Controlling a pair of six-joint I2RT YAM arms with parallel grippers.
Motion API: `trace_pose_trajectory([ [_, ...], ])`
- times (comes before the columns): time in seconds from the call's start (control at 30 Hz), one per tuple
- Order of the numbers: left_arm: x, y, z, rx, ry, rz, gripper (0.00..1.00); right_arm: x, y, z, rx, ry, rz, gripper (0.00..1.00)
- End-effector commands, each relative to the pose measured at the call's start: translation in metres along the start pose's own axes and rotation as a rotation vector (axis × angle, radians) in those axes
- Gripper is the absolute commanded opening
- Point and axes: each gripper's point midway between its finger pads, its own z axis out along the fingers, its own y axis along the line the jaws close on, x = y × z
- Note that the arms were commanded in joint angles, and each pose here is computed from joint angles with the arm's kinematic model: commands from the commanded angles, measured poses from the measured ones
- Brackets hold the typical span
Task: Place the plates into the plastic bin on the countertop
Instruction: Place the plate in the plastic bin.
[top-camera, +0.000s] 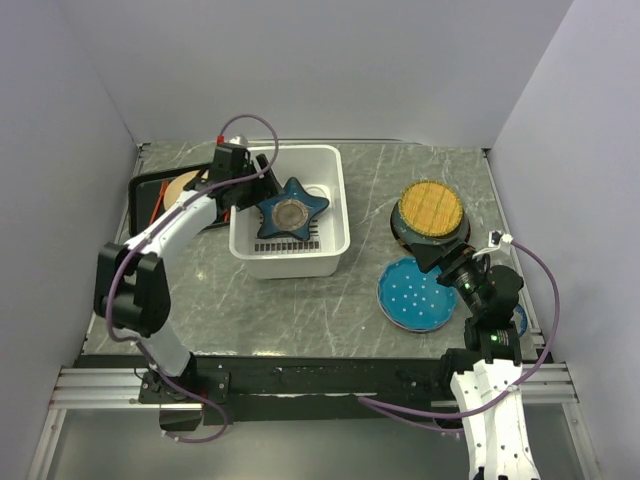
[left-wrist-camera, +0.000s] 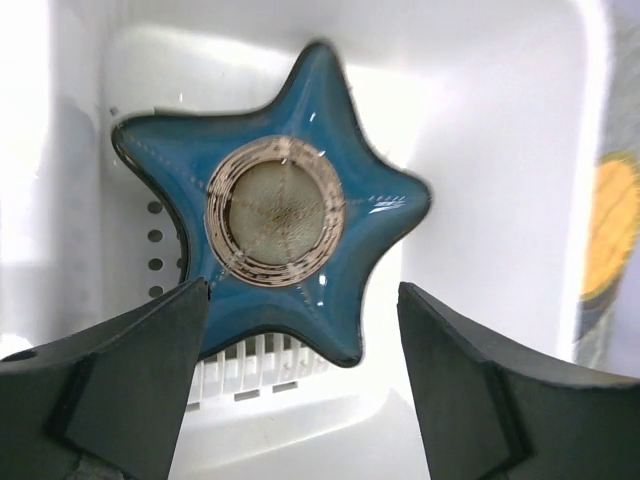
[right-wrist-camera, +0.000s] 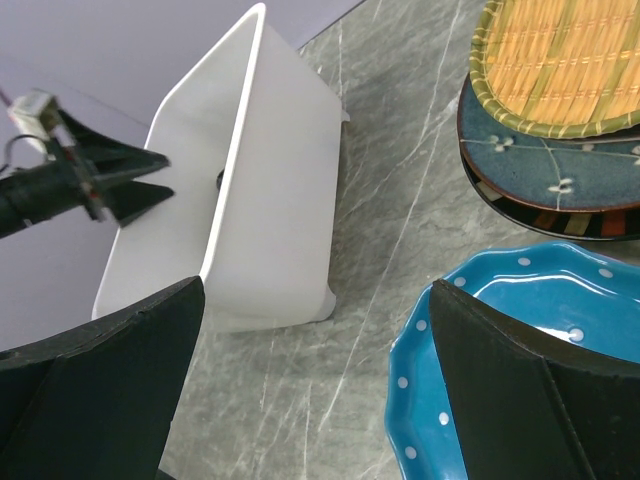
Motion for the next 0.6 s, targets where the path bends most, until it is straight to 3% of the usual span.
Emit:
trace_pose_trajectory([
  [0.0,-0.032,-0.02,-0.041,0.053,-0.118,-0.003,0.82,0.001,0.002,0.0,-0.017,-0.003,-0.012,1.0],
  [0.2,-0.05,-0.035,-0.074,0.098,-0.184,0.004,0.85,-0.003,0.002,0.0,-0.008,-0.009,-0.022,1.0],
  [0.57,-0.066,-0.057,-0.122,0.205,-0.283,0.024,0.98,-0.006,0.004,0.002,-0.004,-0.01,-0.028,1.0],
])
